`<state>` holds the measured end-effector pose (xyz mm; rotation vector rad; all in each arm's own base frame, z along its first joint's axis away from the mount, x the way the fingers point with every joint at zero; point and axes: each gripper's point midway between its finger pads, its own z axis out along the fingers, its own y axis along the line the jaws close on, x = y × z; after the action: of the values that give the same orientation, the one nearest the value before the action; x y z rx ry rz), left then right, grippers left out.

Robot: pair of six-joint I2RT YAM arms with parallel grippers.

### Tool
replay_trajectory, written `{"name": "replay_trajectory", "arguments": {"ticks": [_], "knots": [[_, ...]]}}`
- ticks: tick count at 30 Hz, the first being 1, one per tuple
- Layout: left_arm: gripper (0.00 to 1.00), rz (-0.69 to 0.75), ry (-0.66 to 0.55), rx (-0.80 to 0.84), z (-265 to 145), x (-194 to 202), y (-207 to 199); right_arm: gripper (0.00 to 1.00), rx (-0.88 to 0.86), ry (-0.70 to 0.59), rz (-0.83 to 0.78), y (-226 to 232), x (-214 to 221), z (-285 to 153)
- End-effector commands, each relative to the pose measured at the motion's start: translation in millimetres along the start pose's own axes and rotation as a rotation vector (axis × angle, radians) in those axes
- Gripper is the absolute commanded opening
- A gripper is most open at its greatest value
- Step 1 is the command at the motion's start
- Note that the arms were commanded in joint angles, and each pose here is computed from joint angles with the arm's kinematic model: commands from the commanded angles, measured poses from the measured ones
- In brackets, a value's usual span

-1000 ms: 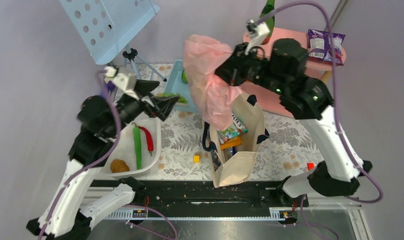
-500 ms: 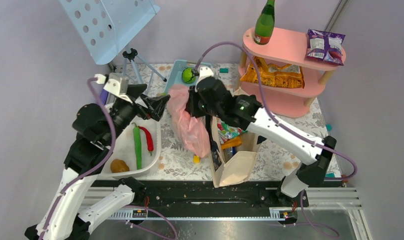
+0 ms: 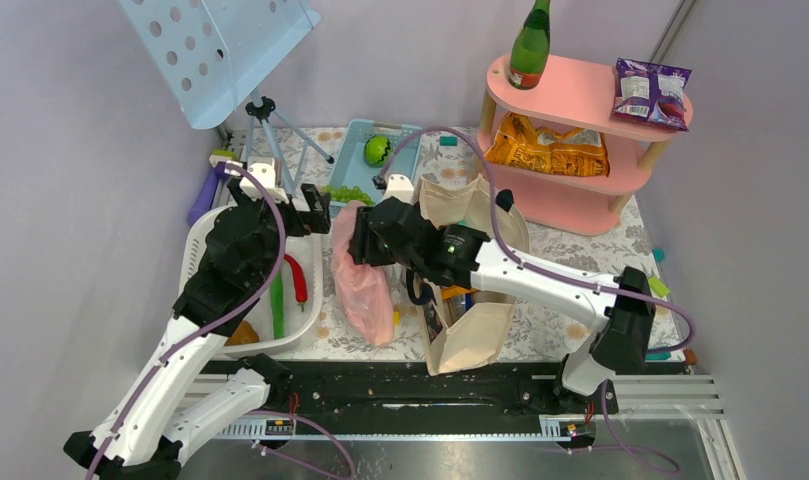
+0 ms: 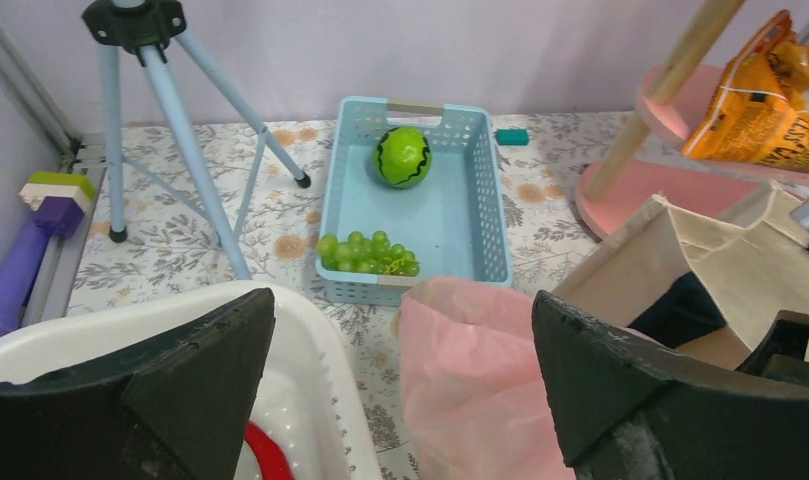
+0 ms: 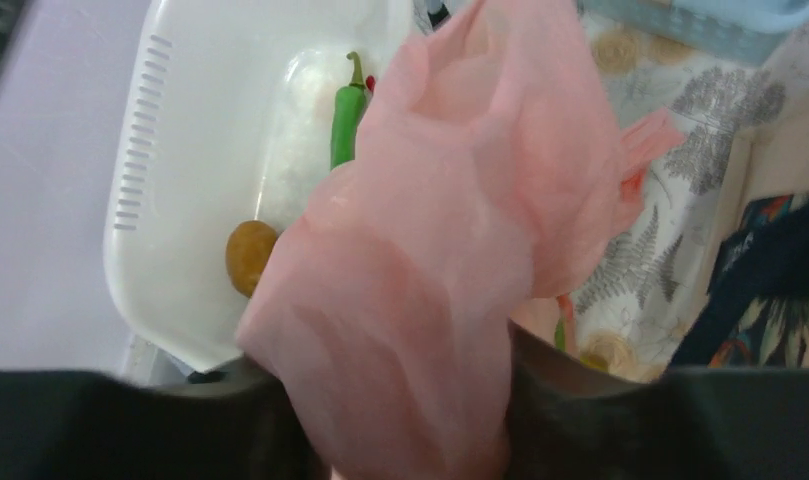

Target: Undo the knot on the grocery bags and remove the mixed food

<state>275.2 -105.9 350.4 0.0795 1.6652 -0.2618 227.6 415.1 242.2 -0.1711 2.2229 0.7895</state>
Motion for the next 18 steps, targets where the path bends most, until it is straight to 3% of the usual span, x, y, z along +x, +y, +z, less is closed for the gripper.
{"name": "replay_trajectory", "arguments": {"ticks": [1,3,4,10,15,18], "knots": [[0.99,-0.003,-0.111,-0.089,-1.9,-22.9,17.2,0.70,-0.019,-0.088,-0.030,23.9,-35.3,-0.4],[0.99,0.002,-0.105,-0.096,-1.4,-18.7,18.8,0.94,0.015,-0.094,-0.081,16.8,-39.7,-5.9],[0.99,0.003,-0.101,-0.095,-1.0,-16.5,18.7,0.98,0.029,-0.101,-0.104,13.2,-42.8,-10.7],[0.99,0.009,-0.075,-0.071,2.1,-8.6,14.2,1.00,0.092,-0.096,-0.249,-6.7,-61.3,-59.0],[0.99,0.016,-0.036,-0.043,7.4,-0.3,7.7,0.99,0.342,-0.126,-0.380,-63.8,-87.3,-102.4],[0.99,0.020,-0.023,-0.038,9.4,2.8,6.4,0.99,0.473,-0.105,-0.373,-107.3,-98.7,-123.6]]}}
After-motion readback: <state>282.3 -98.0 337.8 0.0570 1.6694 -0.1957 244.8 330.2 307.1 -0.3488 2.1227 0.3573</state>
